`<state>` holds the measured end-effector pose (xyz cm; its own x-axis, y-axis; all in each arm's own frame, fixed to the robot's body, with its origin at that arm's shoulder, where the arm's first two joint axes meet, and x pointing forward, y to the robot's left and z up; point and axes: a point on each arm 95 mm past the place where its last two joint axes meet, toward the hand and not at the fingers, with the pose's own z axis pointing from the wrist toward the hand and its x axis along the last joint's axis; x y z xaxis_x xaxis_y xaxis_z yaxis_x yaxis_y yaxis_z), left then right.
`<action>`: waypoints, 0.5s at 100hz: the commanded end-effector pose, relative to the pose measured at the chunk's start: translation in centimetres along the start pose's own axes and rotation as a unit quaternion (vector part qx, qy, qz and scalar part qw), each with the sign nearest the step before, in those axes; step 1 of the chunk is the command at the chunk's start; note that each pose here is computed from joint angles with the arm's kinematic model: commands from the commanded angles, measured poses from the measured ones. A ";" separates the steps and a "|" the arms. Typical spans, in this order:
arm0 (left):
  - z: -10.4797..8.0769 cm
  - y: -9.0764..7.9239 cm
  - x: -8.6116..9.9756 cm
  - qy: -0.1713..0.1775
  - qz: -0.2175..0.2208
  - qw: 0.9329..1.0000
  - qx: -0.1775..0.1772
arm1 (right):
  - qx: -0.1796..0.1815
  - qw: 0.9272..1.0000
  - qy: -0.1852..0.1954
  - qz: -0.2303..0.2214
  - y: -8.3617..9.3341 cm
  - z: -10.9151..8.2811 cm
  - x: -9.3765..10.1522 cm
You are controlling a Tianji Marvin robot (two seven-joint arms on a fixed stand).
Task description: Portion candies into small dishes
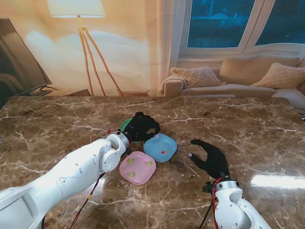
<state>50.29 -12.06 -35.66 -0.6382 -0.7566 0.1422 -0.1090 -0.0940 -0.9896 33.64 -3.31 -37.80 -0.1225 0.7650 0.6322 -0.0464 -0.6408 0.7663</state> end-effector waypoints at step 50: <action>0.7 -0.4 0.2 0.021 0.001 1.000 0.008 | 0.006 1.000 -0.011 0.001 0.0 -0.5 -0.2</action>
<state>50.63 -13.07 -35.83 -0.6745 -0.7224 0.1522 -0.1141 -0.1017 -0.9883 33.53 -3.55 -37.56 -0.1154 0.7665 0.6318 -0.0539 -0.6399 0.7665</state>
